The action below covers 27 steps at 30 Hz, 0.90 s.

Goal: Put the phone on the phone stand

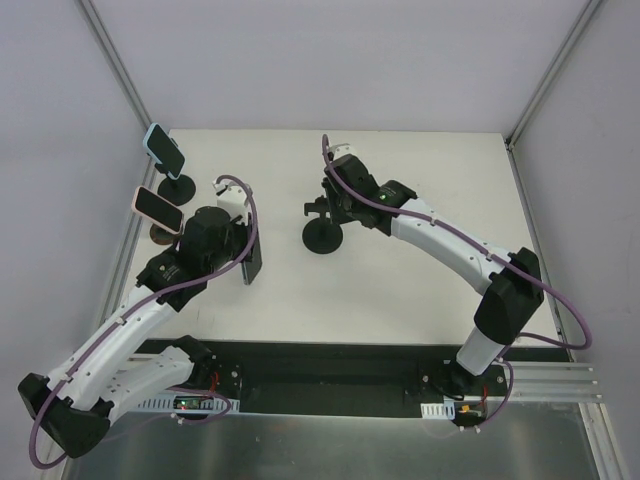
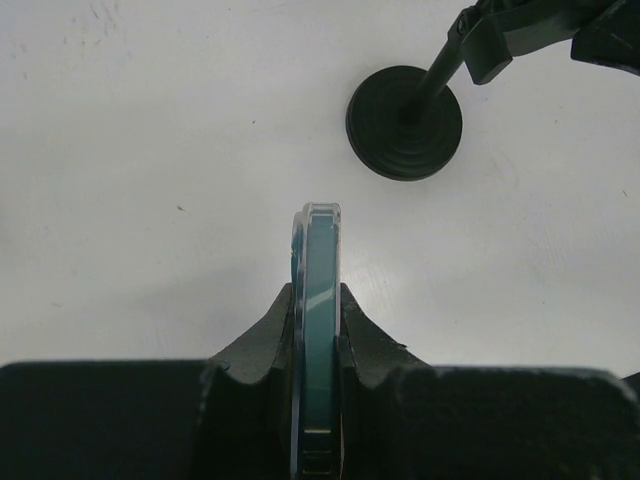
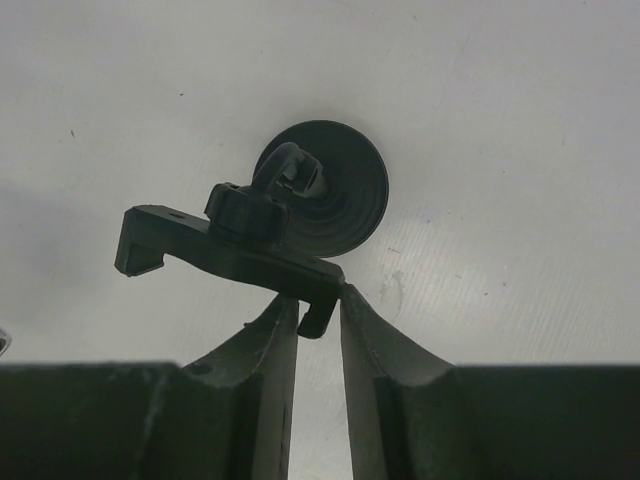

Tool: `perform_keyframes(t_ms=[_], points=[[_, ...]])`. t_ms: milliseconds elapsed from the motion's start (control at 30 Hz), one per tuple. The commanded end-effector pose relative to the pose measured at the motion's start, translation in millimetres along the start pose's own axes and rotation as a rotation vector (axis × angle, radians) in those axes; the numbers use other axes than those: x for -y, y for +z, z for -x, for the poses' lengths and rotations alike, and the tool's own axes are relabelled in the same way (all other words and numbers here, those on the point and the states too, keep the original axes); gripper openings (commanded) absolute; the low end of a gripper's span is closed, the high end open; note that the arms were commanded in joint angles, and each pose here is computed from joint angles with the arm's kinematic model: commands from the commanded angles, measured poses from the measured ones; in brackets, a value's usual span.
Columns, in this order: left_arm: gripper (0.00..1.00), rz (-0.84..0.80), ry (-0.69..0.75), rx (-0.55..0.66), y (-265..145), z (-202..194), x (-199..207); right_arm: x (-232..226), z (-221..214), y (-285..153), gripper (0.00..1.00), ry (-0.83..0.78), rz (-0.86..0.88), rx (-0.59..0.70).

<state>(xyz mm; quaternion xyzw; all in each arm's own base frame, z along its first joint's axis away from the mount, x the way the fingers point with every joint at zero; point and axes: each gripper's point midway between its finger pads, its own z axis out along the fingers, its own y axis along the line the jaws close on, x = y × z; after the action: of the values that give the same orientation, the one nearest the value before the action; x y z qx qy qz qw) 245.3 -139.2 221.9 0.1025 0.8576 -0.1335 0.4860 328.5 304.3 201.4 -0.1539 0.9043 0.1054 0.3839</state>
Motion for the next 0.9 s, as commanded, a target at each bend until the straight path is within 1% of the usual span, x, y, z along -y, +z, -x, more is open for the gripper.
perform_keyframes(t_ms=[0, 67, 100, 133, 167, 233, 267, 333, 367, 400, 433, 467, 500, 533, 567, 600, 633, 700, 733, 767, 800, 833, 867], points=[[0.00, -0.033, -0.010, 0.083, 1, 22, 5, 4, 16, -7, 0.23, -0.035, -0.028, 0.041], [0.00, -0.049, -0.017, 0.086, 1, 22, 8, 5, 16, -5, 0.18, -0.057, -0.032, 0.041], [0.00, -0.061, -0.022, 0.086, 0, 22, 10, 6, 16, -6, 0.09, -0.066, -0.034, 0.041], [0.00, -0.077, -0.025, 0.088, -1, 23, 13, 7, 16, -6, 0.04, -0.073, -0.036, 0.041], [0.00, -0.118, -0.034, 0.084, -2, 23, 21, 9, 17, -8, 0.01, -0.075, -0.037, 0.042], [0.00, -0.188, -0.033, 0.087, -6, 30, 34, 7, 14, -12, 0.01, -0.139, 0.002, 0.033], [0.00, -0.289, -0.025, 0.066, -9, 30, 53, 8, 16, -19, 0.01, -0.154, 0.015, 0.046], [0.00, -0.395, -0.018, 0.077, -20, 45, 72, 10, 9, -23, 0.01, -0.206, 0.062, 0.033], [0.00, -0.459, -0.013, 0.055, -21, 46, 84, 9, 11, -32, 0.01, -0.218, 0.101, 0.046], [0.00, -0.576, -0.001, 0.066, -35, 57, 104, 6, 8, -36, 0.01, -0.230, 0.139, 0.041], [0.00, -0.642, 0.005, 0.073, -42, 62, 114, 12, 0, -37, 0.01, -0.260, 0.153, 0.027], [0.00, -0.701, 0.007, 0.085, -49, 67, 124, 13, 3, -48, 0.01, -0.266, 0.176, 0.047], [0.00, -0.794, 0.019, 0.094, -61, 68, 136, 10, -3, -52, 0.00, -0.271, 0.230, 0.036], [0.00, -0.849, 0.037, 0.176, -69, 84, 145, 17, -11, -52, 0.01, -0.272, 0.263, 0.019], [0.00, -0.896, 0.045, 0.212, -77, 88, 153, 16, -9, -63, 0.01, -0.272, 0.311, 0.047], [0.00, -0.933, 0.057, 0.240, -78, 87, 158, 5, -15, -70, 0.01, -0.282, 0.416, 0.048], [0.00, -0.988, 0.090, 0.331, -88, 101, 166, 8, -18, -73, 0.01, -0.287, 0.444, 0.052], [0.00, -1.049, 0.119, 0.375, -90, 102, 179, 5, -30, -79, 0.01, -0.337, 0.500, 0.046], [0.00, -1.100, 0.149, 0.423, -97, 109, 188, 6, -34, -79, 0.01, -0.342, 0.504, 0.038], [0.00, -1.120, 0.173, 0.412, -89, 106, 196, 8, -39, -78, 0.01, -0.348, 0.506, 0.021], [0.00, -1.163, 0.203, 0.422, -95, 110, 207, 8, -42, -77, 0.01, -0.348, 0.517, 0.012], [0.00, -1.221, 0.260, 0.421, -97, 105, 215, 10, -44, -77, 0.01, -0.344, 0.522, 0.008], [0.00, -1.251, 0.285, 0.399, -86, 100, 224, 10, -44, -77, 0.01, -0.343, 0.532, 0.012]])
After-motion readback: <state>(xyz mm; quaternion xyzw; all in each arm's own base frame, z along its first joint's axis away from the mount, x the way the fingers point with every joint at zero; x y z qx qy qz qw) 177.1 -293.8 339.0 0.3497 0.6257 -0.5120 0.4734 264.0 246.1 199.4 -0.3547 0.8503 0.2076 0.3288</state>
